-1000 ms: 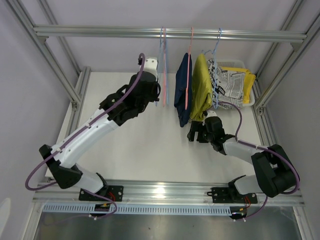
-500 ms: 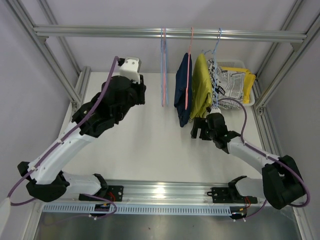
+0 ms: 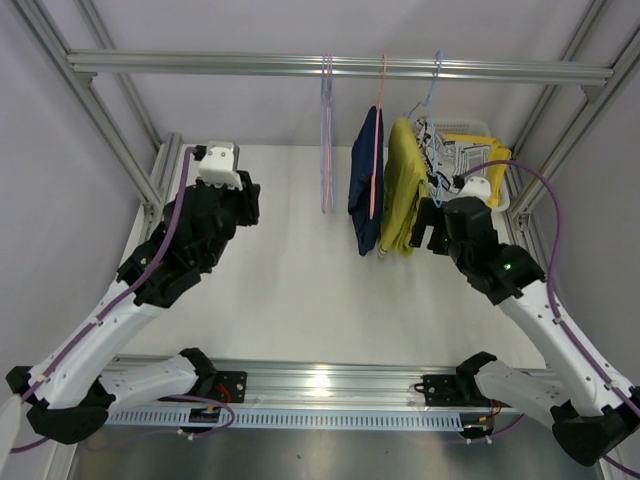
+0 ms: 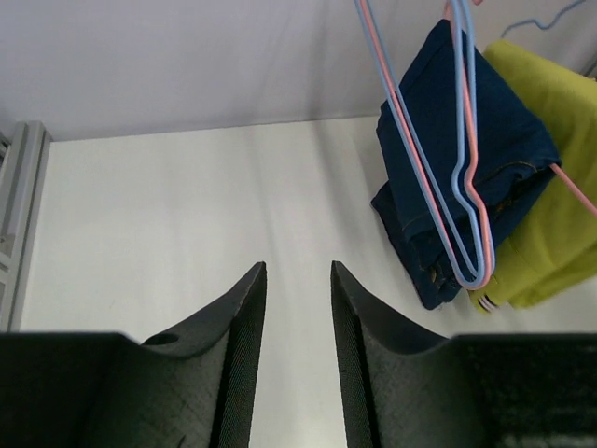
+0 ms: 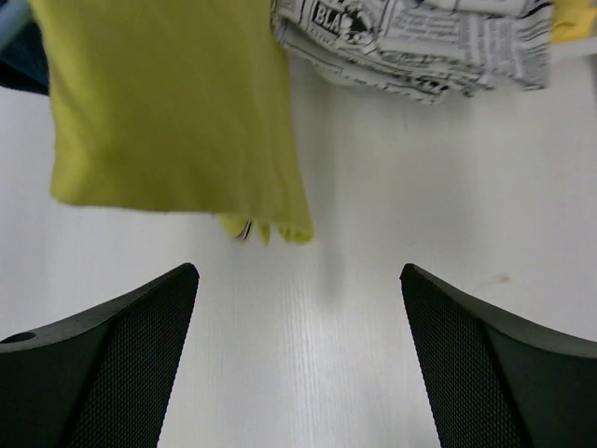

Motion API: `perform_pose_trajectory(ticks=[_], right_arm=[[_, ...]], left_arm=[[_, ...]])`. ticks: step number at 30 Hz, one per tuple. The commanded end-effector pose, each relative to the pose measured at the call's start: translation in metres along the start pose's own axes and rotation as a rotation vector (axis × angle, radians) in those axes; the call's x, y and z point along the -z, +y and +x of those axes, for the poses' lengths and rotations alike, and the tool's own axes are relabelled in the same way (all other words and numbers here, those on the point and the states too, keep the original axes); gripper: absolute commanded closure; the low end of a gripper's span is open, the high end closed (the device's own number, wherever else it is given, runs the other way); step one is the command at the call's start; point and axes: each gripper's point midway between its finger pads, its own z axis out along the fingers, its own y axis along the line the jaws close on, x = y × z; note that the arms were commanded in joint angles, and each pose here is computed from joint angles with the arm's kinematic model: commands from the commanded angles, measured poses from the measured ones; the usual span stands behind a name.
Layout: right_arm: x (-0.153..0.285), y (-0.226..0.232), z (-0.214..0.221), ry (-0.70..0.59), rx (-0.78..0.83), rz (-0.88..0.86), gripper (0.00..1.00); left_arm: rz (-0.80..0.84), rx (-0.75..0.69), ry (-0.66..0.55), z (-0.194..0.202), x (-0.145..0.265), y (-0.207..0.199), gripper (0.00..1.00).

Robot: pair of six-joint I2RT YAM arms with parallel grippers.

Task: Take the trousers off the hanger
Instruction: Pick up the hanger from the clothesline.

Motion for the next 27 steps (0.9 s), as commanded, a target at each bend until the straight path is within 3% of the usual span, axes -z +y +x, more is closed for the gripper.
perform_pose_trajectory(ticks=[1, 3, 7, 11, 16, 27], right_arm=[[0.047, -0.028, -0.052, -0.118, -0.014, 0.148, 0.05], [0.067, -0.024, -0.087, -0.193, -0.028, 0.13, 0.05], [0.088, 0.011, -0.131, -0.286, -0.031, -0.036, 0.04], [0.088, 0.037, -0.146, -0.282, -0.006, -0.103, 0.02], [0.05, 0.035, -0.091, -0.132, 0.023, -0.059, 0.01], [0.043, 0.024, -0.031, -0.054, -0.01, -0.082, 0.0]], left_arm=[[0.007, 0.098, -0.052, -0.002, -0.005, 0.006, 0.62], [0.022, 0.145, -0.022, 0.021, -0.013, 0.012, 0.61], [0.013, 0.165, -0.039, 0.018, -0.01, 0.02, 0.61], [0.02, 0.165, -0.064, 0.013, -0.004, 0.022, 0.58], [0.004, 0.162, -0.074, 0.01, 0.0, 0.026, 0.56], [0.037, 0.167, -0.063, 0.011, 0.0, 0.02, 0.54]])
